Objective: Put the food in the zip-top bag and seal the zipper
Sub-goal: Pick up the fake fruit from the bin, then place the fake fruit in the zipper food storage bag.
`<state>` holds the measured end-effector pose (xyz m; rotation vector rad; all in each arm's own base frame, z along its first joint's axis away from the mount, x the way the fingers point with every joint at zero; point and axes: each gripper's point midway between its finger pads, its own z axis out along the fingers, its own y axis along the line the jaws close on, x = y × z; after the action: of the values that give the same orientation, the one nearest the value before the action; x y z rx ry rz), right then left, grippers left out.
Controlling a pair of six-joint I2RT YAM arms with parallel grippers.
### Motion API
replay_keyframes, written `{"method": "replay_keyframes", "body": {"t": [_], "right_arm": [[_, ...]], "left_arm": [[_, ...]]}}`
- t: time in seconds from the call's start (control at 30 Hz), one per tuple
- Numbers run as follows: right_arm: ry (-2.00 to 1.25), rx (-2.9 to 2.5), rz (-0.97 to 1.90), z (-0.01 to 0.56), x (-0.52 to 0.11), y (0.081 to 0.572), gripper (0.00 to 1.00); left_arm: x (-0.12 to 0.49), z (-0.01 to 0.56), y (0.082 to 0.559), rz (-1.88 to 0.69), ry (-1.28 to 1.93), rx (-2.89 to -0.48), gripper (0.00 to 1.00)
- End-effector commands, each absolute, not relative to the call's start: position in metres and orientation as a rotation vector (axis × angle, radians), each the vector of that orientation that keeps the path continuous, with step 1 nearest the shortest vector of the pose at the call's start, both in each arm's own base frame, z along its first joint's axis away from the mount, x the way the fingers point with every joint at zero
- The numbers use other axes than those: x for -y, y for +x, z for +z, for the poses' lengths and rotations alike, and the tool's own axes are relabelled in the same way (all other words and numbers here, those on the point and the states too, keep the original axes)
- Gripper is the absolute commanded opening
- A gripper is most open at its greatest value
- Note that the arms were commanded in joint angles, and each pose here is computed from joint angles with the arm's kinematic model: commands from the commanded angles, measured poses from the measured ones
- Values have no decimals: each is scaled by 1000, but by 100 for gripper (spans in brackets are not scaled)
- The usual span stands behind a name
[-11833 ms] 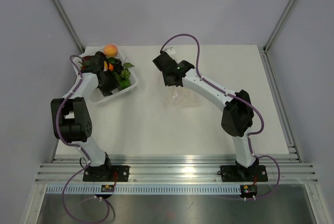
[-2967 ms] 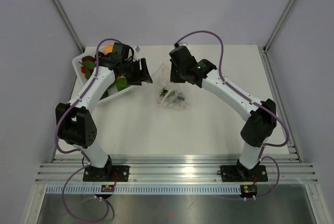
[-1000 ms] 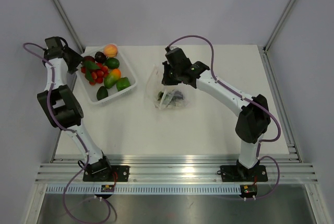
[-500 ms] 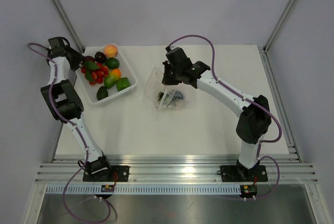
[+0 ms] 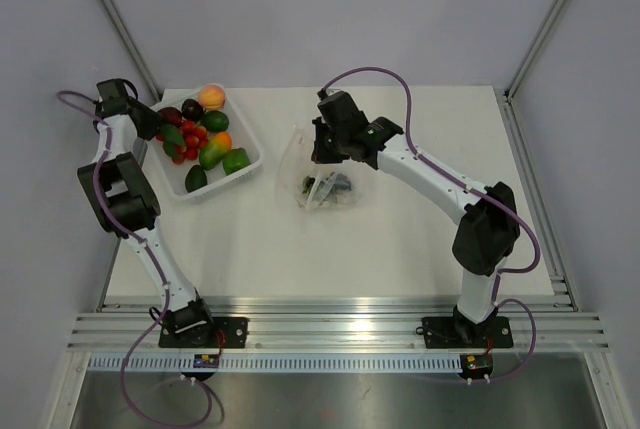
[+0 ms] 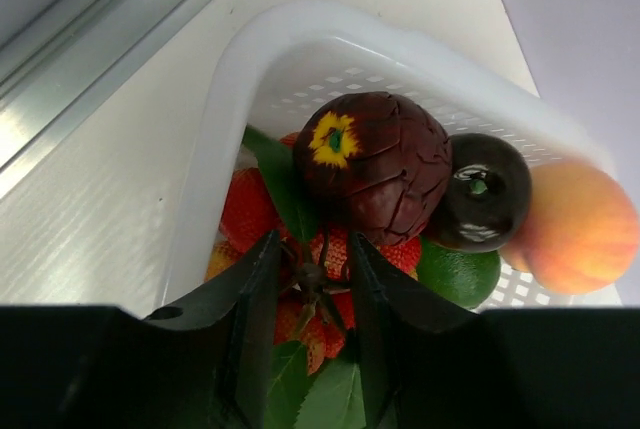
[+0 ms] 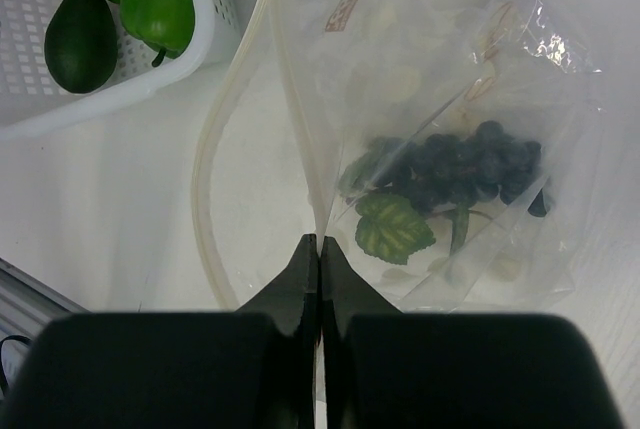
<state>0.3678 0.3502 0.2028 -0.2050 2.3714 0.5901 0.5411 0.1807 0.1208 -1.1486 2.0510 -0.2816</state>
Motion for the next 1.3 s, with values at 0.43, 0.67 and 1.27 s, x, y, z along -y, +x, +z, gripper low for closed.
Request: {"method": "replay_keyframes", "body": {"t": [0.43, 0.67, 1.27], "right_arm": [[-198, -2317, 607, 224, -347, 368, 0], [-189, -2321, 619, 223, -349, 368, 0], [-170, -2323, 690, 224, -361, 368, 0]], "left_arm": [[-189, 192, 542, -231, -1067, -1931, 0], [-172, 250, 501, -101, -1020, -1891, 0], [-74, 313, 433, -184, -715, -2026, 0]]}}
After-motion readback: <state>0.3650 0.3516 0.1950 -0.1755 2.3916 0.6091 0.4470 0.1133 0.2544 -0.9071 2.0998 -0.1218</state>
